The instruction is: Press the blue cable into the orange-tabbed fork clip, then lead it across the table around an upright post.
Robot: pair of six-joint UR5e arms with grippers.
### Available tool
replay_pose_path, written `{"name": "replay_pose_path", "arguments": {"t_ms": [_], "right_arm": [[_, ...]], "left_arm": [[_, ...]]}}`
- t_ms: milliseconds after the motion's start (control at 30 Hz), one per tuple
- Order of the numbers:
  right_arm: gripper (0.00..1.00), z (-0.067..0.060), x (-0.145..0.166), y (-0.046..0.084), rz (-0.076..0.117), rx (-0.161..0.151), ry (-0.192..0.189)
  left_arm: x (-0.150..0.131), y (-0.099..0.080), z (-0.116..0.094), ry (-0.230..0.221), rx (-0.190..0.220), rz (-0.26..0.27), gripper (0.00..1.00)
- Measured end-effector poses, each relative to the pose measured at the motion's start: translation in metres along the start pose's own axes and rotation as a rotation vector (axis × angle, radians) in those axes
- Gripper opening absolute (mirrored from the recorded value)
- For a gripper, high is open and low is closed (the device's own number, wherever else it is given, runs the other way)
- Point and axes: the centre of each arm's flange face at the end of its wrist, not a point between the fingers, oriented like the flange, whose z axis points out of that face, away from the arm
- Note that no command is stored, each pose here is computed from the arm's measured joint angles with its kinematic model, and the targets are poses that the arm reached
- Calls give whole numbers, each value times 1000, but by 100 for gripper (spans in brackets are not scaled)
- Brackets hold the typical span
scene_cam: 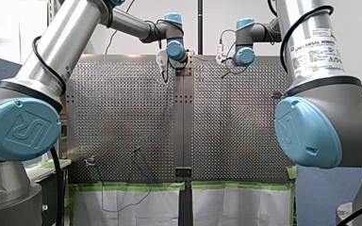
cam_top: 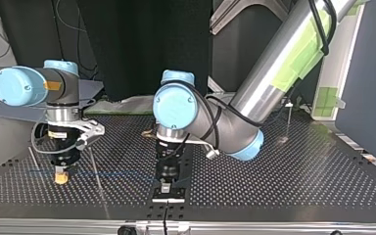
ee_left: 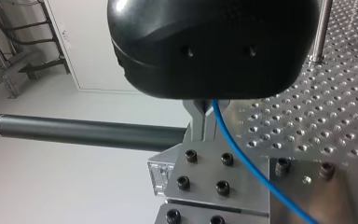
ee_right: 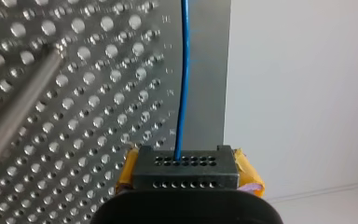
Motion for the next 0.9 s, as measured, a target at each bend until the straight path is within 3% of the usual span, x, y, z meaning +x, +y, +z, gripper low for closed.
{"name": "replay_pose_path", "arguments": {"t_ms": [367,767,900], "right_arm": [[0,4,1,23,-7,-35,-1],[0,6,-1,49,-39,-74,-25],[0,8,-2,58,-42,-88,-26]], "left_arm": [[3,-13,-5,9,24,-5,0],[42,-41,2,97,56,9,0],[50,-49,7,101,68,0,0]]}}
